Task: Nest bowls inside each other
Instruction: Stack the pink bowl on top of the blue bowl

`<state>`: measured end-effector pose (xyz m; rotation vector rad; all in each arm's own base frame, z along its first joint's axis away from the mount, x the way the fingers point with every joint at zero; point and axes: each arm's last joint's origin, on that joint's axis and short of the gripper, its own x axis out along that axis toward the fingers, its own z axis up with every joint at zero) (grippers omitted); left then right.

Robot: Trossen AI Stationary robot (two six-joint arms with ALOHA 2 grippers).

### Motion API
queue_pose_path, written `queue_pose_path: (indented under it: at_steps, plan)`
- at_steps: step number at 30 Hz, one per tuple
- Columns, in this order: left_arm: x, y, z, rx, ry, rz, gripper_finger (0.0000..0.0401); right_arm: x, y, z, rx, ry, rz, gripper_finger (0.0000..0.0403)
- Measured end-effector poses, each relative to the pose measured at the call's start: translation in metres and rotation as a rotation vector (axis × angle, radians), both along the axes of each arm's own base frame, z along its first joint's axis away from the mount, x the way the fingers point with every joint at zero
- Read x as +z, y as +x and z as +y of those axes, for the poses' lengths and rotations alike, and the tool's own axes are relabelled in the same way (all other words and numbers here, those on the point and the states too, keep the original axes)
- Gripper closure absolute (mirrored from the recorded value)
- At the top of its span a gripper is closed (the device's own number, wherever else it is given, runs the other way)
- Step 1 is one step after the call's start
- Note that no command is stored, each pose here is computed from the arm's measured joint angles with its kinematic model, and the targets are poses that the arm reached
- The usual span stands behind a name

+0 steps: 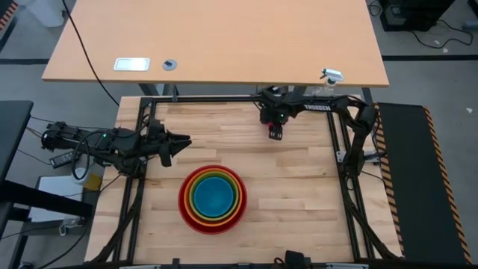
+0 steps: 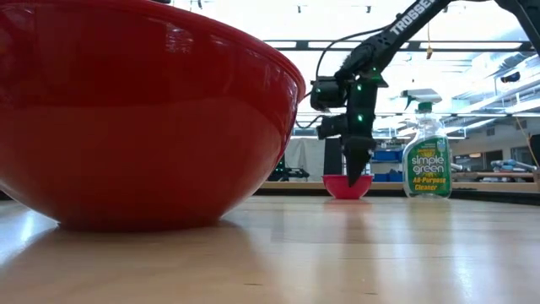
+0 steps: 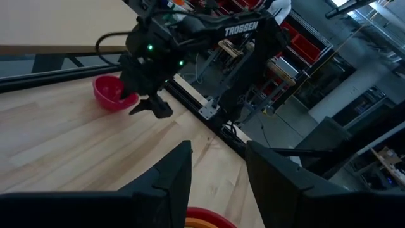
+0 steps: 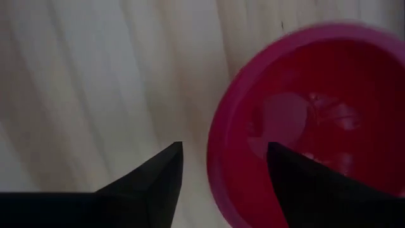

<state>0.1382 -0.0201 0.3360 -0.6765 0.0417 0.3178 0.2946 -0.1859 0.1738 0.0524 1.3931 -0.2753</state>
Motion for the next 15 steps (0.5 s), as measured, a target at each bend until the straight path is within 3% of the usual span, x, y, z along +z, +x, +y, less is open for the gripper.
queue_pose_path:
  at_steps: [7,15]
  plan:
    - [0.000,0.000,0.000,0.001,-0.005,-0.002,0.0248,-0.012,0.000,0.006,0.042,-0.066,0.025,0.0235]
    - [0.000,0.000,0.000,-0.001,-0.005,-0.002,0.0248,-0.012,0.005,0.012,0.097,-0.064,0.009,0.0364]
